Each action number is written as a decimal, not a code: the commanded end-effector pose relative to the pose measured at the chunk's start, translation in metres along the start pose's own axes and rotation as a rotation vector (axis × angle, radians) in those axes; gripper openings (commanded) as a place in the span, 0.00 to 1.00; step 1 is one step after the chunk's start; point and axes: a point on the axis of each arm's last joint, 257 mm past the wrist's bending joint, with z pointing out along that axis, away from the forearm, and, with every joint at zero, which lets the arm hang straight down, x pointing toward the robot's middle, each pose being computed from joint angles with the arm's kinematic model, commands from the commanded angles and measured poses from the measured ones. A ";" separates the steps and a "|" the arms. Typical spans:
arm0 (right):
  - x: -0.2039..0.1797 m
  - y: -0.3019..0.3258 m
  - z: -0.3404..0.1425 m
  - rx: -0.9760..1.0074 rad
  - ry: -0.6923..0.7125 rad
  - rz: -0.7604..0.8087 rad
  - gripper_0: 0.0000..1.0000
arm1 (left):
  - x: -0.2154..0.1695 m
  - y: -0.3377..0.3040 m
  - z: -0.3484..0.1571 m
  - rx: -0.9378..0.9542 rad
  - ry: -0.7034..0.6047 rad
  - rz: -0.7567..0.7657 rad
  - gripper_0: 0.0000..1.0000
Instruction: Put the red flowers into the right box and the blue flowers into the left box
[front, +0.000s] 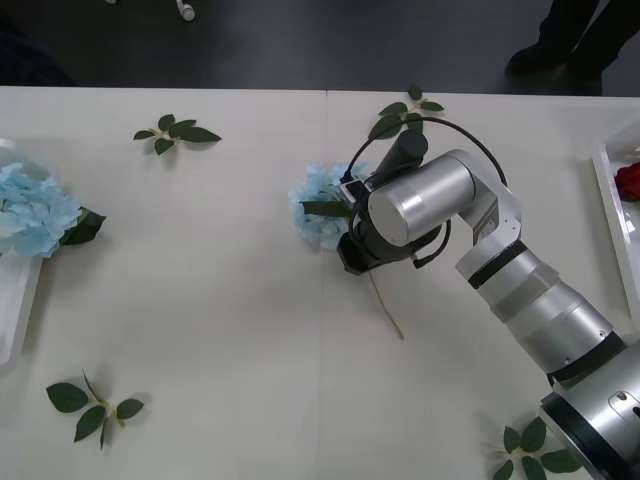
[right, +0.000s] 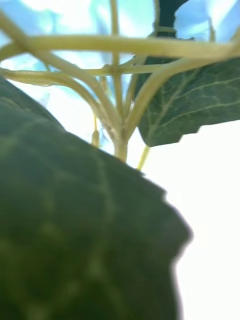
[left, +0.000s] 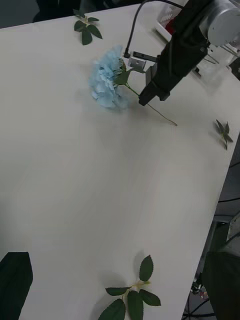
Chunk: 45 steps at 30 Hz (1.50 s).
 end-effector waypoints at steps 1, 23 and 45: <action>-0.008 0.010 -0.001 -0.012 -0.033 0.000 0.00 | -0.017 -0.003 0.005 0.040 0.062 0.120 1.00; 0.003 -0.013 -0.149 -0.120 -0.023 -0.111 0.00 | -0.045 -0.012 0.082 0.072 0.038 0.271 1.00; -0.032 0.075 -0.270 -0.379 -0.807 -0.419 0.00 | -0.081 -0.030 0.101 0.106 -0.144 0.303 1.00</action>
